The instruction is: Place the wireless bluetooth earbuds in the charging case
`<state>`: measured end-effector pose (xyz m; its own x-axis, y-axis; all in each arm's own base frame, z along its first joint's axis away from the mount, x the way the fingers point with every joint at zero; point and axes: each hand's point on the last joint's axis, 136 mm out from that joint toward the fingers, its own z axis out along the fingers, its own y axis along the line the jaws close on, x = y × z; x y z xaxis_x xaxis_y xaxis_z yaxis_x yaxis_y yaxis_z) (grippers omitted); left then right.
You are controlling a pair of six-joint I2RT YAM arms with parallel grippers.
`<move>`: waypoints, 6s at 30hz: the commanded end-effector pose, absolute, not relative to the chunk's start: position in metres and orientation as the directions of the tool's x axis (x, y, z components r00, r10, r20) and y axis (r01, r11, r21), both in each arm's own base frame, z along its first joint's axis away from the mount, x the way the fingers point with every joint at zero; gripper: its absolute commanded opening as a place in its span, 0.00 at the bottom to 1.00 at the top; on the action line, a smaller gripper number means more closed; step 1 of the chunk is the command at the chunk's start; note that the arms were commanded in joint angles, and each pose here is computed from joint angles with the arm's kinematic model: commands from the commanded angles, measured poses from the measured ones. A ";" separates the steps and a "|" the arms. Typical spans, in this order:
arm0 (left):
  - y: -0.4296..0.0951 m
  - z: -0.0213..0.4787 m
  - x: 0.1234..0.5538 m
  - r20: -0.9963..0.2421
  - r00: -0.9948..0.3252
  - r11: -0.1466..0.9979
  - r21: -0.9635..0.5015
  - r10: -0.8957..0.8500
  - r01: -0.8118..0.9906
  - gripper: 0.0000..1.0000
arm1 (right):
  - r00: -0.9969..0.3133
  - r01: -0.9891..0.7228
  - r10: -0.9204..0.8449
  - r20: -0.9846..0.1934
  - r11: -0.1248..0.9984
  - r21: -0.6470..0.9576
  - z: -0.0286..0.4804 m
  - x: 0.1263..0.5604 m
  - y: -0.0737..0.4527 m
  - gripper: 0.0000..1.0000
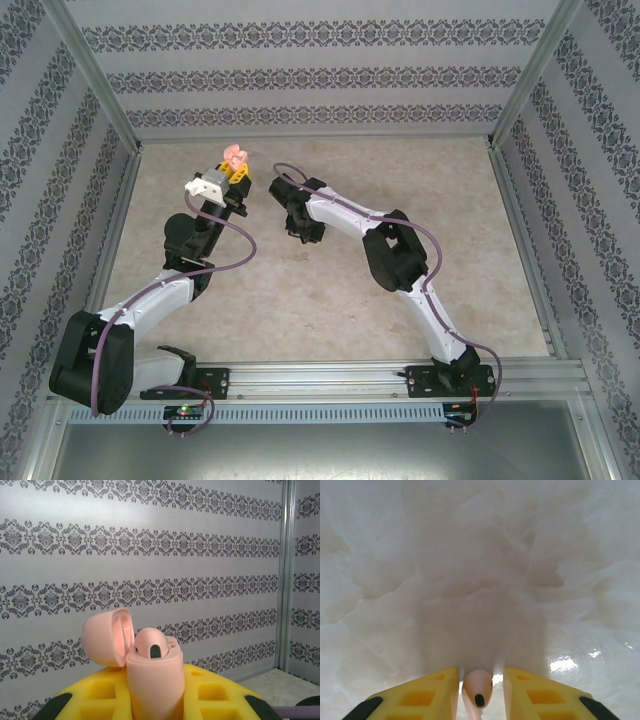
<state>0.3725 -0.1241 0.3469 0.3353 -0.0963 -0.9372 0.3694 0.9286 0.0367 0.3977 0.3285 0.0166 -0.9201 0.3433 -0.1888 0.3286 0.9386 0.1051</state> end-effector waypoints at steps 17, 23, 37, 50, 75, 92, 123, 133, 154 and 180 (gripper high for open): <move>-0.129 0.360 0.364 -0.924 0.353 0.900 0.022 -0.148 0.435 0.00 | -0.901 0.257 0.300 -0.314 0.951 0.171 0.053 0.409 0.321 0.09; -0.136 0.364 0.358 -0.927 0.342 0.876 0.032 -0.153 0.480 0.00 | -0.853 0.205 0.299 -0.427 0.945 0.253 0.111 0.414 0.300 0.09; -0.191 0.355 0.337 -0.944 0.283 0.665 0.103 -0.169 0.739 0.00 | -0.626 -0.115 0.358 -0.693 0.837 0.536 0.305 0.396 0.242 0.09; -0.264 0.343 0.312 -0.947 0.312 0.472 0.243 -0.073 0.847 0.00 | -0.389 -0.577 0.419 -0.821 0.584 0.571 0.426 0.329 0.249 0.11; -0.283 0.366 0.330 -0.917 0.331 0.504 0.182 -0.224 0.845 0.00 | -0.326 -0.658 0.510 -0.796 0.483 0.578 0.404 0.305 0.272 0.09; -0.286 0.377 0.319 -0.906 0.354 0.487 0.207 -0.232 0.849 0.00 | -0.340 -0.607 0.506 -0.793 0.525 0.596 0.384 0.323 0.271 0.08; -0.284 0.387 0.327 -0.900 0.371 0.533 0.203 -0.229 0.821 0.00 | -0.419 -0.582 0.410 -0.810 0.563 0.587 0.345 0.315 0.278 0.07; -0.287 0.379 0.329 -0.911 0.349 0.529 0.189 -0.220 0.827 0.00 | -0.388 -0.577 0.456 -0.801 0.558 0.597 0.378 0.328 0.268 0.39; -0.294 0.321 0.327 -0.968 0.228 0.485 0.149 -0.108 0.862 0.00 | -0.581 -0.418 0.406 -0.706 0.595 0.687 0.386 0.347 0.223 0.52; -0.325 0.250 0.304 -1.000 0.024 0.295 0.026 0.010 0.955 0.00 | -0.879 -0.252 0.144 -0.454 0.667 0.701 0.284 0.393 0.261 0.52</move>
